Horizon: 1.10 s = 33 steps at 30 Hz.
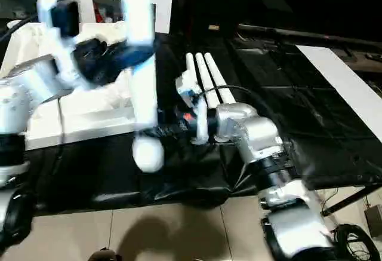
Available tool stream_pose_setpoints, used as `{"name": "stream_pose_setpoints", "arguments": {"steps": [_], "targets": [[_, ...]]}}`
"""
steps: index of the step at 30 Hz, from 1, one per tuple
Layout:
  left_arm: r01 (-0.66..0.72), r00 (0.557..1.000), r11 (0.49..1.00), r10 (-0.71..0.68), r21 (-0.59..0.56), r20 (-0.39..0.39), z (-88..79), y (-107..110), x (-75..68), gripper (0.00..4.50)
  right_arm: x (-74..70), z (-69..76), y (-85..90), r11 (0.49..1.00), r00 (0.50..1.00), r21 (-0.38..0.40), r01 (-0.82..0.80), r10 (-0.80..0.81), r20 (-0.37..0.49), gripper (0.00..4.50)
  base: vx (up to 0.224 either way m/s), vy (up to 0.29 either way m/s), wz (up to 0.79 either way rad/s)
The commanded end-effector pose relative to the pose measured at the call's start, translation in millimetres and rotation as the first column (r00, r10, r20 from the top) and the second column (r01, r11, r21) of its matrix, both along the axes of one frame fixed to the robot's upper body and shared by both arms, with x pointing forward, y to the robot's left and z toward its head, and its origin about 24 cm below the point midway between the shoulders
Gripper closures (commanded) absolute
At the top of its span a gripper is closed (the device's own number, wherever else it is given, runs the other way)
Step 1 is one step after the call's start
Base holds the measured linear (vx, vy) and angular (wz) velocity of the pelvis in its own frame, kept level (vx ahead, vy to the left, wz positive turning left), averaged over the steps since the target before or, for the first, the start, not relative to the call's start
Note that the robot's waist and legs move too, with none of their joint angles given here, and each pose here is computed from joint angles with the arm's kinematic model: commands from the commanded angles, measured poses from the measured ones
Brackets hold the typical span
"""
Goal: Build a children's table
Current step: Insert table leg to table base
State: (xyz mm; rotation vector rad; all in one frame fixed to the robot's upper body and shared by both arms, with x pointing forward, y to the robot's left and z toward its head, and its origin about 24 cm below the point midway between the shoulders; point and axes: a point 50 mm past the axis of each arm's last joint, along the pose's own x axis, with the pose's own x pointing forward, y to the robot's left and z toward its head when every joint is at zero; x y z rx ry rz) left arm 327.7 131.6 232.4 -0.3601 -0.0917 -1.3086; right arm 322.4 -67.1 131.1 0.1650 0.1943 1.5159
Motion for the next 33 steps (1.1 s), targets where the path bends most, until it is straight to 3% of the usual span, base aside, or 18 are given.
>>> {"name": "stream_pose_setpoints", "arguments": {"steps": [1,2,7,8,10,13,23,25,28,33], "targets": [[-0.171,0.982,0.985,0.167,0.038,0.084,4.7,-4.8,7.1,1.99,9.9,5.3,-6.2,0.994,0.993,0.005,0.111,-0.112,0.040,2.67,0.000,0.000,0.00],[-0.256,0.964,0.965,0.251,0.053,0.084,2.1,-5.9,12.5,1.75,11.4,5.4,-5.5,0.991,0.991,0.008,0.130,-0.130,0.044,2.67,0.000,0.000,0.00],[-0.251,0.967,0.964,0.245,0.090,0.073,-5.4,-11.7,11.6,1.58,16.8,5.0,-4.8,0.984,0.982,-0.012,0.178,-0.177,0.066,2.68,0.000,0.000,0.00],[-0.251,0.967,0.964,0.245,0.090,0.073,-5.4,-11.7,11.6,1.88,16.8,5.0,-4.8,0.984,0.982,-0.012,0.178,-0.177,0.066,2.68,0.000,0.000,0.00],[-0.300,0.954,0.949,0.295,0.098,0.060,-5.1,-9.6,15.5,1.88,17.6,5.0,-4.6,0.983,0.981,-0.012,0.185,-0.183,0.070,2.68,0.000,0.000,0.00],[-0.294,0.956,0.952,0.290,0.085,0.051,-2.8,-7.8,14.9,2.28,18.9,5.1,-4.1,0.981,0.978,-0.014,0.195,-0.193,0.077,2.68,0.000,0.000,0.00],[-0.299,0.953,0.952,0.295,0.065,0.063,1.2,-6.9,15.2,2.74,16.6,6.5,-4.4,0.989,0.985,-0.010,0.151,-0.149,0.081,2.68,0.000,0.000,0.00],[-0.293,0.955,0.954,0.289,0.063,0.063,1.9,-7.3,14.6,2.76,16.0,6.4,-4.8,0.990,0.987,-0.014,0.140,-0.139,0.078,1.98,0.000,0.000,0.00],[-0.278,0.959,0.957,0.271,0.086,0.083,1.5,-10.8,12.1,2.76,14.0,0.9,-6.9,0.989,0.991,-0.096,0.112,-0.105,0.081,1.77,0.000,0.000,0.00],[-0.252,0.965,0.963,0.242,0.099,0.098,1.1,-13.8,9.9,2.76,14.3,-4.9,-6.5,0.982,0.992,-0.146,0.119,-0.111,0.059,1.52,0.000,0.000,0.00]]}}
